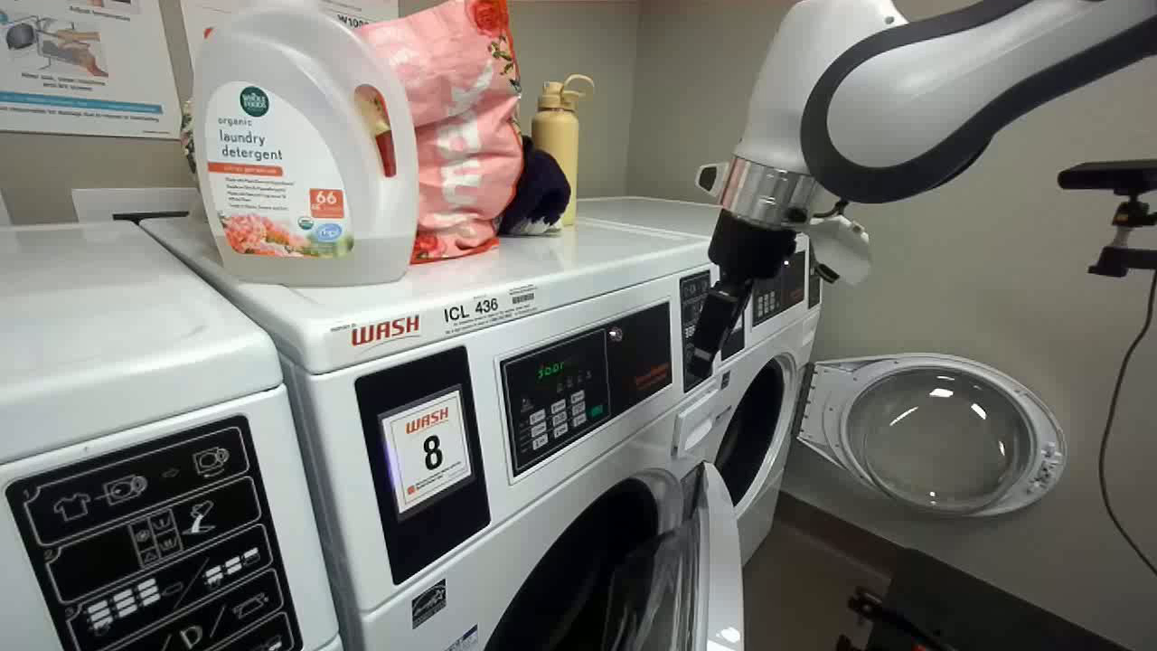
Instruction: Press the control pad
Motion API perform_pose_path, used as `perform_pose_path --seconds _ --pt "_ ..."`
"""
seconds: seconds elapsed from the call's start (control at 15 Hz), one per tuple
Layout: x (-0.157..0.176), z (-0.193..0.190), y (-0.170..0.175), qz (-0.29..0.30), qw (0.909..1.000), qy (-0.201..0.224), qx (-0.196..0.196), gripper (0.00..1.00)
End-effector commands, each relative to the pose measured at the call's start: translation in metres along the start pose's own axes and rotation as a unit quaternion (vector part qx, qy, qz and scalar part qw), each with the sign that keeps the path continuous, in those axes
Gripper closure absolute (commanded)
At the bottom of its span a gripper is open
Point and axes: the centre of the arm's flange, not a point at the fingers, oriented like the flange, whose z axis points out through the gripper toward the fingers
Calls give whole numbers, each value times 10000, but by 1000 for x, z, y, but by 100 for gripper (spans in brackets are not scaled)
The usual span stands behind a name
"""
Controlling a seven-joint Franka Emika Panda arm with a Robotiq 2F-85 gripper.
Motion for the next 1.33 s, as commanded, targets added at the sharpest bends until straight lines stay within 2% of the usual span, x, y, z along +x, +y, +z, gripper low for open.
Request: perform_pose_path --seconds 0.0,0.2,0.33,0.6,0.8,0.93,1.13,1.27 --pt "0 0 0 0 10000 0 0 0" --pt "1 9 1 509 9980 216 294 0" --pt "0 14 2 929 9934 390 542 0" --pt "-4 29 3 1897 9728 778 1076 0" --pt "-7 44 4 2589 9504 1039 1376 0" --pt "-10 53 2 3065 9315 1224 1528 0" --pt "-9 60 1 3715 8987 1544 1747 0" --pt "-9 64 -3 4189 8706 1744 1904 0"
